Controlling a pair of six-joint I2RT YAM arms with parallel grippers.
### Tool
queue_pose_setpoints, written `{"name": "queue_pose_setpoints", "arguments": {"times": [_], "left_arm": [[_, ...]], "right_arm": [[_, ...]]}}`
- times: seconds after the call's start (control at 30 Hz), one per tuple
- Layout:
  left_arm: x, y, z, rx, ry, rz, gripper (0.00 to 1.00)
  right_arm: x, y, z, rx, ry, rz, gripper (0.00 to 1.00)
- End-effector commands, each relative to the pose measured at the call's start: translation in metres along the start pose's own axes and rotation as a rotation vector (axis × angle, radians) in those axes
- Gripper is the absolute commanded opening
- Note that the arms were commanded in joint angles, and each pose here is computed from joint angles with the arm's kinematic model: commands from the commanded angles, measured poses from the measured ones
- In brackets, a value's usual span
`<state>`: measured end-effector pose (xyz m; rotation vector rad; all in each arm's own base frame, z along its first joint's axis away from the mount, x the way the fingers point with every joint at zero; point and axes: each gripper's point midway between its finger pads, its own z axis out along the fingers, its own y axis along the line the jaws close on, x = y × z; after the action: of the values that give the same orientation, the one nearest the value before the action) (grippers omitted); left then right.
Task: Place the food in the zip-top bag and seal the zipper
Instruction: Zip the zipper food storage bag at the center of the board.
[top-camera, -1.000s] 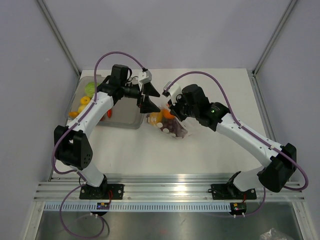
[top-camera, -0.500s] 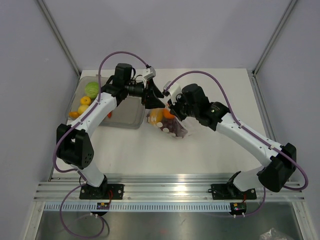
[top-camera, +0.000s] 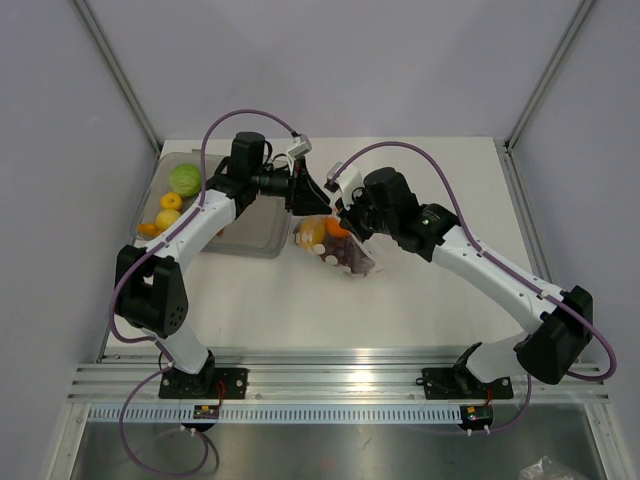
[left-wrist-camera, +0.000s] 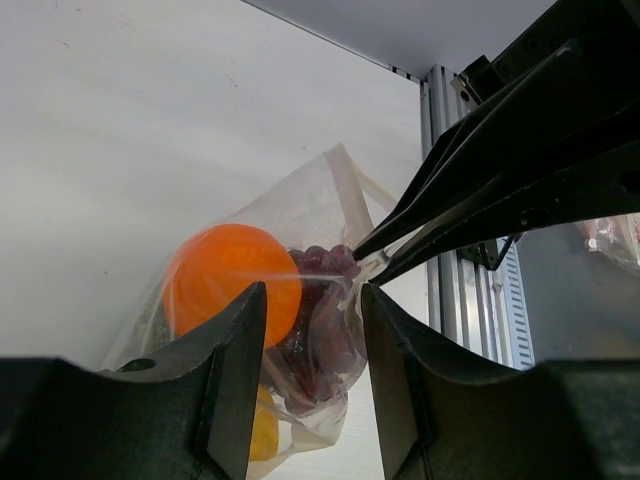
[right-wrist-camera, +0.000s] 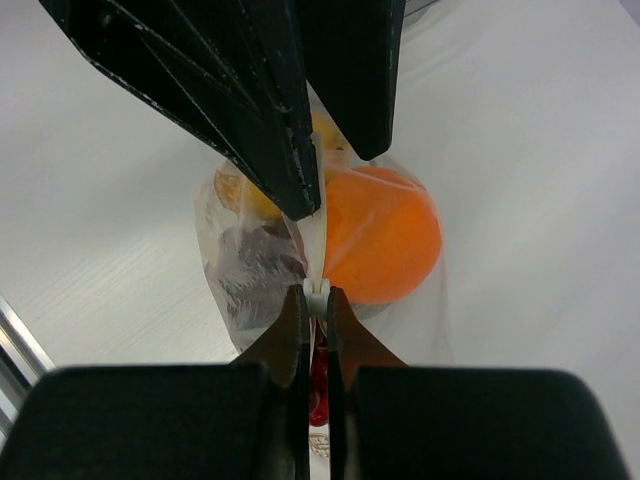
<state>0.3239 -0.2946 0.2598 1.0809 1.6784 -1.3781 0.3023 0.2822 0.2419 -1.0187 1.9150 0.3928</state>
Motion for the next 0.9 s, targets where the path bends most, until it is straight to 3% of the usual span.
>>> {"name": "queue_pose_setpoints", "arguments": {"times": [0.0,0.23,0.3,0.37,0.5,0.6,0.7,0.73,0.87], "left_arm": [[-0.01,-0.004,0.004,0.025,-0.03,0.007,0.45],[-0.009,-0.007,0.01,0.038,-0.027,-0.002,0.46],[-0.008,-0.01,0.011,0.052,-0.021,-0.004,0.36],[-0.005,-0.01,0.011,0.06,-0.011,-0.017,0.33],[0.0,-0.01,0.011,0.056,0.003,-0.032,0.44],[0.001,-0.01,0.01,0.057,0.004,-0.034,0.43],[0.001,-0.012,0.01,0.07,0.006,-0.038,0.21],[0.0,-0.013,0.01,0.073,0.007,-0.033,0.04],[-0.001,-0.013,0.009,0.064,0.002,-0.023,0.0]], "right_arm": [[-0.034,-0.001,-0.005,-0.004,-0.101,-0.01,0.0],[-0.036,-0.001,-0.005,-0.005,-0.105,-0.009,0.0],[-0.036,-0.001,-0.006,-0.004,-0.107,-0.009,0.0],[-0.036,-0.001,-0.005,-0.002,-0.105,-0.009,0.0],[-0.036,-0.003,-0.006,0.005,-0.107,-0.009,0.0],[-0.035,-0.003,-0.005,0.006,-0.105,-0.009,0.0],[-0.034,-0.003,-0.005,0.007,-0.102,-0.01,0.0],[-0.035,-0.003,-0.005,0.01,-0.106,-0.01,0.0],[-0.034,-0.003,-0.005,0.011,-0.104,-0.01,0.0]]}}
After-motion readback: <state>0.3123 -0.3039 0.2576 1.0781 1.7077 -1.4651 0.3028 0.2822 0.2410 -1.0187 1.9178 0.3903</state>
